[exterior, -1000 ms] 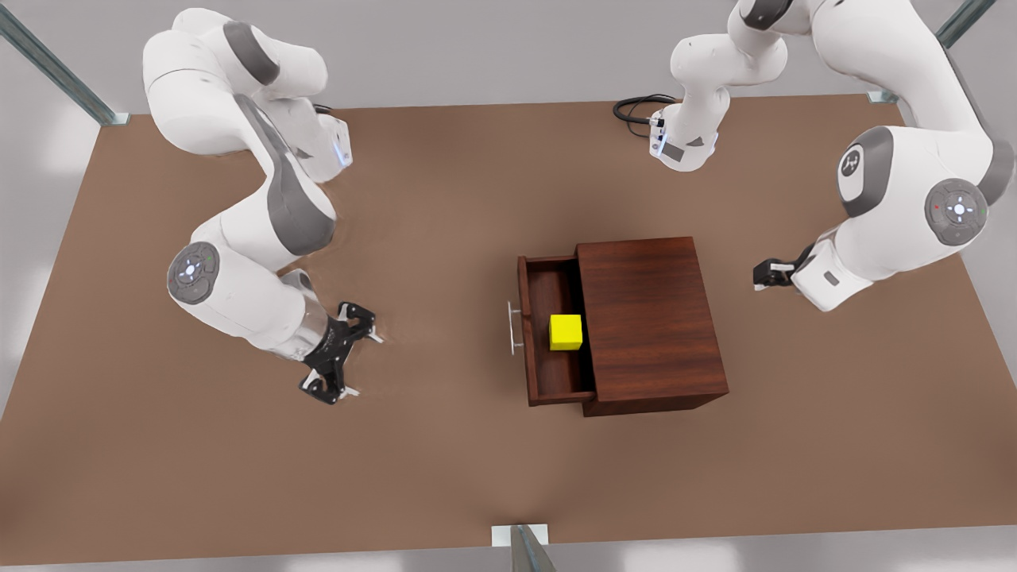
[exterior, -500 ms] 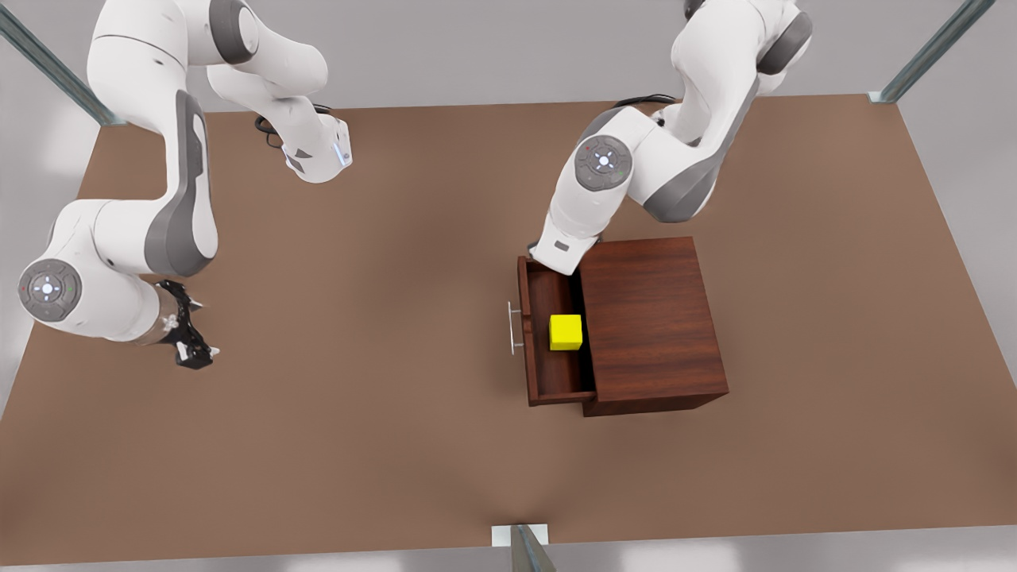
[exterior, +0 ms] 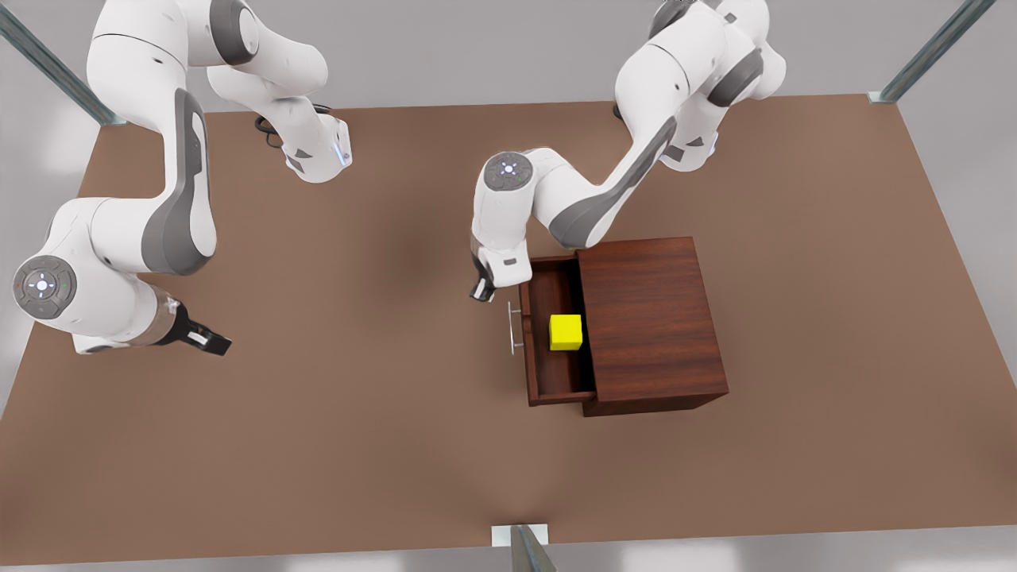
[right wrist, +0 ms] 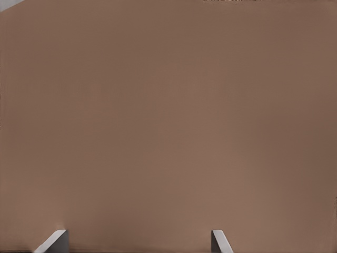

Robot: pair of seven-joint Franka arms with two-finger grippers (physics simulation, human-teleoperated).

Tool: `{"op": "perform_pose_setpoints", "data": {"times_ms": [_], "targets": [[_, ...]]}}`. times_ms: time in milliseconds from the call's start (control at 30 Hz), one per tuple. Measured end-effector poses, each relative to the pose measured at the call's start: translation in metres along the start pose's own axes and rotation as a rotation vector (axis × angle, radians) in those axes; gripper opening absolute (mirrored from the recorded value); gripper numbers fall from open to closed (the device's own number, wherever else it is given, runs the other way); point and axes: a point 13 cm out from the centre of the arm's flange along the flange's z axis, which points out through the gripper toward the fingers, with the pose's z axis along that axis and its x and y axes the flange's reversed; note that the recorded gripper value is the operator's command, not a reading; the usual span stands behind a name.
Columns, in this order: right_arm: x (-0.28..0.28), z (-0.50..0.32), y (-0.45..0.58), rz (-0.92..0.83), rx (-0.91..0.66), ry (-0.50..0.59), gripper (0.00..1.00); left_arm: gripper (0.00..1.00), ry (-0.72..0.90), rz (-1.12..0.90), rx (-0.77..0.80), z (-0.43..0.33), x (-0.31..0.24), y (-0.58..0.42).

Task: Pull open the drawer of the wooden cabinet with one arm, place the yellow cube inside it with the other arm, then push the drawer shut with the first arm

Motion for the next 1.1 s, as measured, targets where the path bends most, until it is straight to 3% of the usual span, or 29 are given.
{"op": "perform_pose_setpoints", "data": {"times_ms": [133,300,733,1100], "targets": [[0.001,0.0,0.002,-0.098,-0.001,0.0,1.0,0.0,-0.025,-0.19,0.009,0.044,-0.026,-0.01],[0.001,0.0,0.002,-0.191,-0.001,0.0,1.0,0.0,-0.026,-0.319,0.015,0.08,-0.014,-0.004],[0.001,0.0,0.002,-0.339,0.0,-0.002,1.0,0.0,-0.124,-0.413,0.018,0.125,0.006,0.024],[0.001,0.0,0.002,-0.404,0.002,-0.002,1.0,0.0,-0.259,-0.435,-0.058,0.127,-0.022,0.049]]}}
